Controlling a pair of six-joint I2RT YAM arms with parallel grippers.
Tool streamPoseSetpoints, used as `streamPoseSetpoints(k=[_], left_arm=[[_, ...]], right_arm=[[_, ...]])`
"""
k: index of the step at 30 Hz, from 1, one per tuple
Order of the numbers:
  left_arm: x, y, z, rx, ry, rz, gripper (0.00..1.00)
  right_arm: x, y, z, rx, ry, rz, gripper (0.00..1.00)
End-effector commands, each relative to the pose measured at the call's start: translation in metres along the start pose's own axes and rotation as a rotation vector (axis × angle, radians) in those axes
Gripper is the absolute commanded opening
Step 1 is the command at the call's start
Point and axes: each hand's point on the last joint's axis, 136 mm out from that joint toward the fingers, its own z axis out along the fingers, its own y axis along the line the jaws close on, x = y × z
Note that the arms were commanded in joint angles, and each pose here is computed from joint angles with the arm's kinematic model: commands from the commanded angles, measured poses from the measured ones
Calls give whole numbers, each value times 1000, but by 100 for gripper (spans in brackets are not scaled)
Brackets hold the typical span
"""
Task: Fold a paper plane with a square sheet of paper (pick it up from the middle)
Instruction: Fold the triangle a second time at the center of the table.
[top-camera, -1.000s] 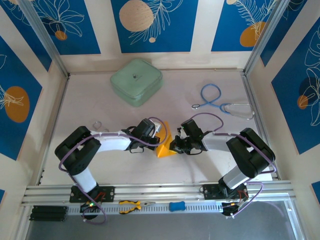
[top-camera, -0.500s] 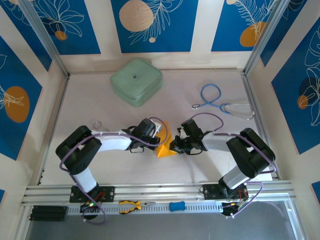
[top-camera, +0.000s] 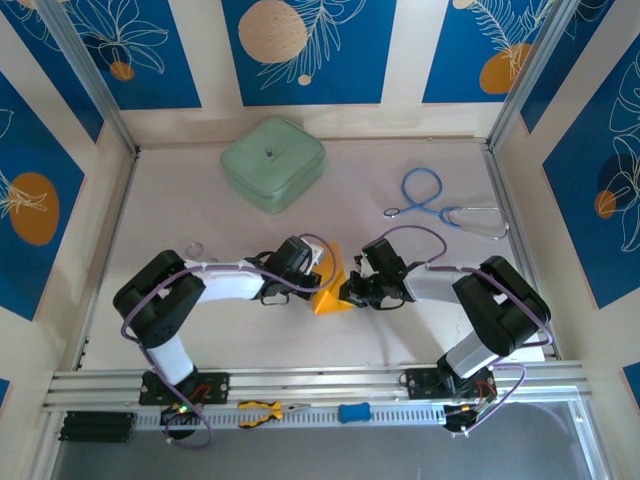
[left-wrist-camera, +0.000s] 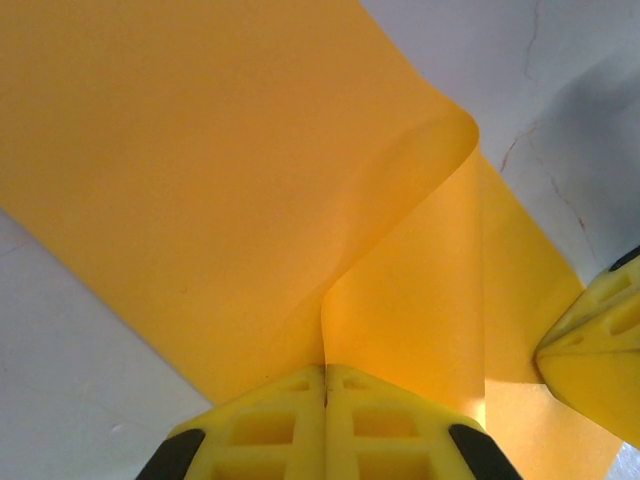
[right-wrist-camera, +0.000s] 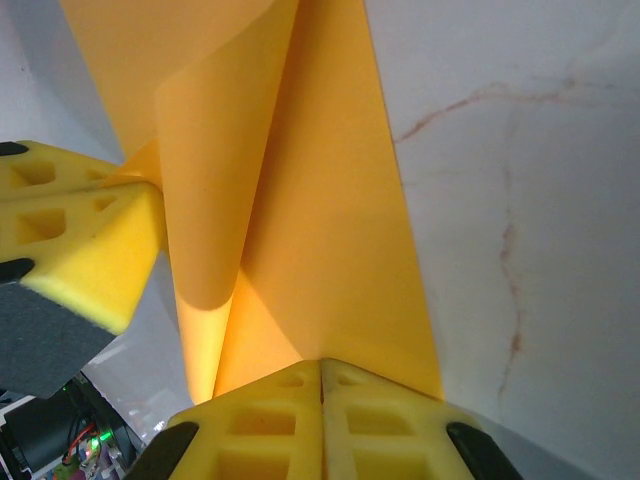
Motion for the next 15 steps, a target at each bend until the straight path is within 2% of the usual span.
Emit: streamPoseSetpoints(k=[1,10,15], left_arm=[[-3,6,2,-24,8,6,0],[2,8,5,-24,22,0,0],[6,9,5,-23,27,-6,0]], right_arm=[[16,-25,0,96,43,37,9],[14,-21,-4,82,32,32,9],[4,-7,-14,9,-21,34,9]])
